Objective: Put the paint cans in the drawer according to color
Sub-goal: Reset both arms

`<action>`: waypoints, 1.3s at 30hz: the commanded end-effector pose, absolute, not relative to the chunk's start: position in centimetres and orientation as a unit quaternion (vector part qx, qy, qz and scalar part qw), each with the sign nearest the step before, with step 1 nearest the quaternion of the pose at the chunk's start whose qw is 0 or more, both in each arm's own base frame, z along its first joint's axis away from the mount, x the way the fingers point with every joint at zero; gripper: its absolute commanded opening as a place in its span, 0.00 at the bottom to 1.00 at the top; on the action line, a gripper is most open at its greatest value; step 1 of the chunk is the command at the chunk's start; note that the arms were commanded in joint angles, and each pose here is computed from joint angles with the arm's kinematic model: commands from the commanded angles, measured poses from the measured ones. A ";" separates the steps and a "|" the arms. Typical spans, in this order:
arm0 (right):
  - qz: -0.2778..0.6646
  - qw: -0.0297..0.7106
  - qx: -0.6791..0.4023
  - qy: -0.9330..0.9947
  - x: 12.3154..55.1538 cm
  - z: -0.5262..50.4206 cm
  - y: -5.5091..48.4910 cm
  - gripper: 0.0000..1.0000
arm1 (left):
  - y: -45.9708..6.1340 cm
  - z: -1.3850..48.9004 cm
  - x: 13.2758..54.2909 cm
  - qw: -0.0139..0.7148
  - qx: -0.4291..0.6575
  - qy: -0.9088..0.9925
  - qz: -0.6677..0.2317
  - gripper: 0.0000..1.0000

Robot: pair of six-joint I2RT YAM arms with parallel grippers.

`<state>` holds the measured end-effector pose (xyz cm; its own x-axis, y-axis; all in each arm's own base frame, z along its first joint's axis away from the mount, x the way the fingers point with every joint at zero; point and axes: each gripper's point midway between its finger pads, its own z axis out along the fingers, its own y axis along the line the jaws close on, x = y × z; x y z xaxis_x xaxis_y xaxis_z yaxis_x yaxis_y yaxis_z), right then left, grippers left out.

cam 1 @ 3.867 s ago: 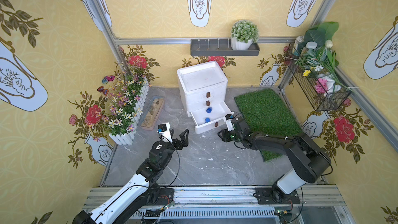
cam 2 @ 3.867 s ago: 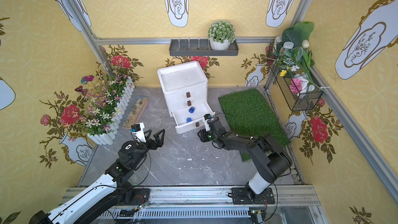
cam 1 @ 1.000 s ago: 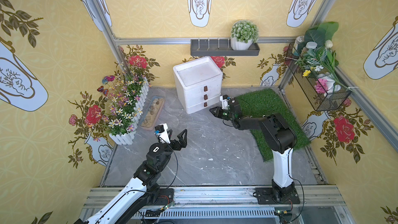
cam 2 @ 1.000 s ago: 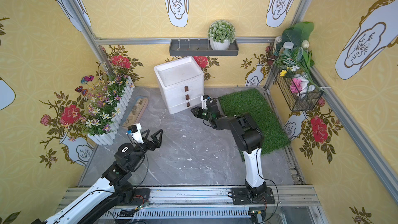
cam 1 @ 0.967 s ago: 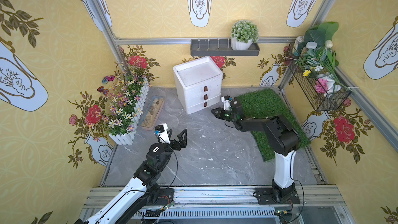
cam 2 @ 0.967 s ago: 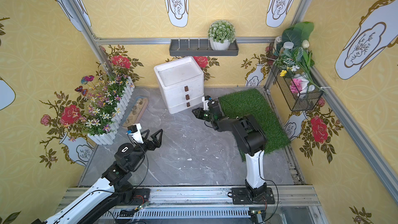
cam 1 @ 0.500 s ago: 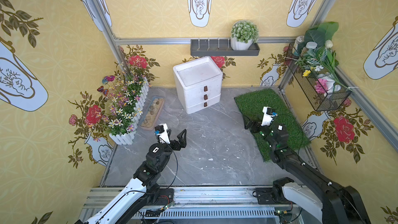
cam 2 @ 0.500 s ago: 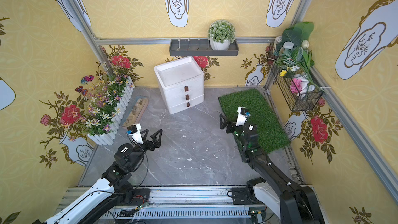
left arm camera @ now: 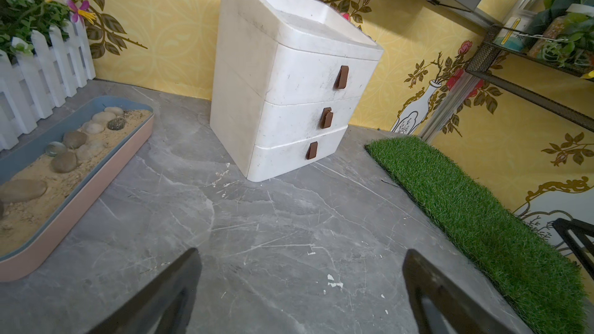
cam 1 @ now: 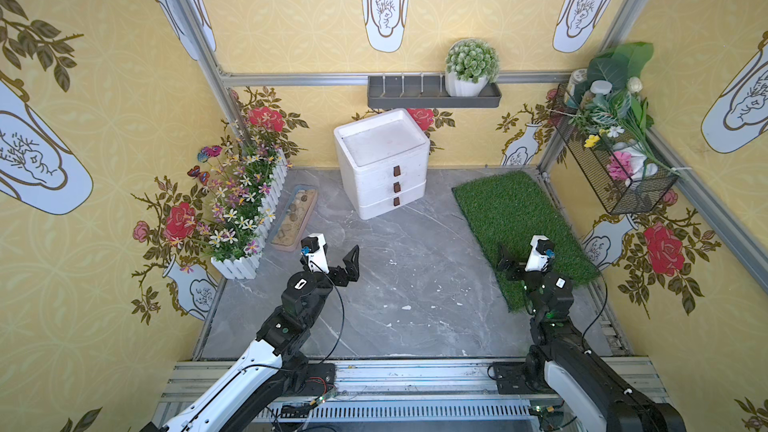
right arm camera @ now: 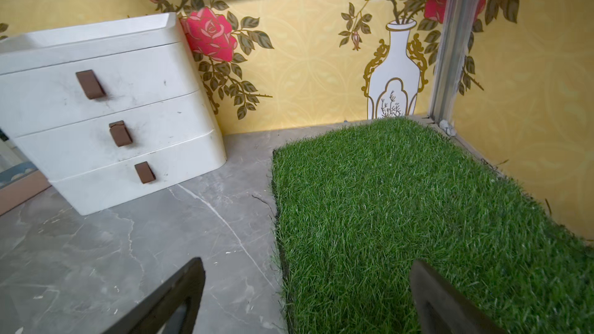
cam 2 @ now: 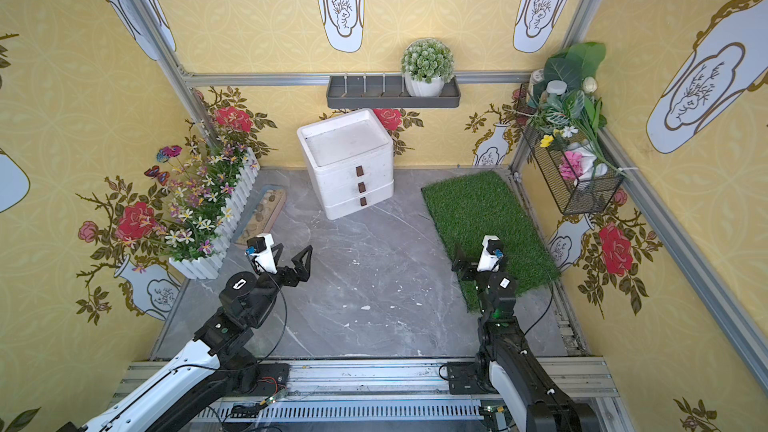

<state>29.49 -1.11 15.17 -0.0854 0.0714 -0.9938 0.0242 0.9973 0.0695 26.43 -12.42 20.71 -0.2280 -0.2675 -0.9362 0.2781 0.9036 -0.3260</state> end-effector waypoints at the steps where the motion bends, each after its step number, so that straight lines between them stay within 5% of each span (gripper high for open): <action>1: -0.002 0.708 0.014 0.706 28.1 14.7 -1.2 1.00 | -12.1 21.2 26.4 0.630 0.019 0.751 -0.197 1.00; 11: 0.018 0.667 0.003 0.745 30.5 12.4 -0.8 1.00 | -9.9 22.5 26.6 0.666 0.082 0.739 -0.065 1.00; 17: 0.011 0.668 0.009 0.744 30.4 12.5 -1.0 1.00 | -7.0 18.5 28.2 0.666 0.130 0.729 0.085 0.99; 26: 0.009 0.667 0.009 0.745 30.5 12.4 -1.0 1.00 | -2.3 10.1 35.0 0.573 0.044 0.818 -0.029 1.00; 39: -0.010 0.680 0.034 0.732 29.6 12.8 -1.8 1.00 | 0.6 10.1 34.5 0.585 -0.024 0.811 0.000 1.00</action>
<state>31.12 -1.07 13.01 -0.1097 0.0308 -0.9935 0.0083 0.9995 0.0301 34.28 0.65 9.55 -0.3362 -0.0244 -0.9415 -0.0373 0.9992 -0.0126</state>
